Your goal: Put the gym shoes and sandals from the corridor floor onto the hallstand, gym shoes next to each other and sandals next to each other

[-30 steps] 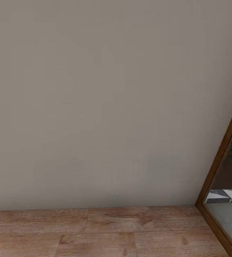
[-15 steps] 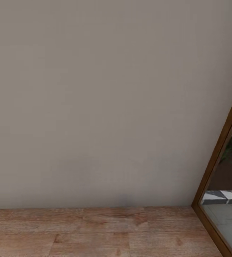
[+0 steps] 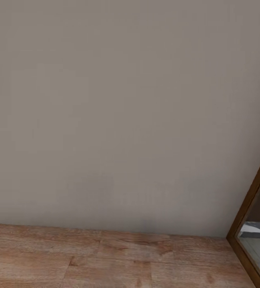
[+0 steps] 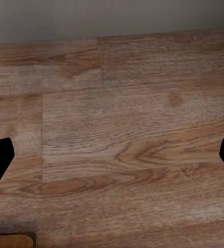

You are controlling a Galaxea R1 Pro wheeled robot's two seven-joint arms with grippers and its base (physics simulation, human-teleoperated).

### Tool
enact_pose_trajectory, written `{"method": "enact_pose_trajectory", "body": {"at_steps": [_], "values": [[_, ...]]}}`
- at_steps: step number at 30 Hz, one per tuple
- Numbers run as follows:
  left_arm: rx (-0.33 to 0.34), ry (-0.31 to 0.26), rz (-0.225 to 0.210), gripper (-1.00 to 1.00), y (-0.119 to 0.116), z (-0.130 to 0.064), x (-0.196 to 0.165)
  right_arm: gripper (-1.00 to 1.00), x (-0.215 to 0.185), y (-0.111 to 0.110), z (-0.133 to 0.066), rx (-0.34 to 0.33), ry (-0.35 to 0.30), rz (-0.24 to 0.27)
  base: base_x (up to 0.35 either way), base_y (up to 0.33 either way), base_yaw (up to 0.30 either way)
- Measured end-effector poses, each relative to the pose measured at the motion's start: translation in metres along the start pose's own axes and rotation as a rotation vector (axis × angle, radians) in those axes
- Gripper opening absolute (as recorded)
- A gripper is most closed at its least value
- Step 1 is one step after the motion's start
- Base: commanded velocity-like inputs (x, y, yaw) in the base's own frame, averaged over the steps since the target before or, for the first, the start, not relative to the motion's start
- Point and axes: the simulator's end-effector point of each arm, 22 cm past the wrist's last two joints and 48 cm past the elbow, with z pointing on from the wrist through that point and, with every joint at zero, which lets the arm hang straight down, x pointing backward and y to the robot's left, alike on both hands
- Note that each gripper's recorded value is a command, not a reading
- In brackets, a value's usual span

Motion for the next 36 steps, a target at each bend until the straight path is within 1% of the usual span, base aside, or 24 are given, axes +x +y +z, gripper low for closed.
{"method": "enact_pose_trajectory", "body": {"at_steps": [18,26,36], "values": [[0.002,0.0,0.001,1.0,-0.0013,0.0001,0.0002,1.0,0.0001,0.0,0.0001,0.0,0.0,0.0,-0.178,-0.18,0.005],[0.001,0.001,0.004,1.0,-0.0016,-0.0002,0.0004,1.0,0.0,0.0,-0.0001,0.0,0.0,0.0,0.003,-0.224,0.0],[-0.011,-0.001,-0.007,1.0,0.0027,0.0,-0.0002,1.0,0.0,0.0,0.0,0.0,0.0,0.0,0.023,-0.043,0.0]]}}
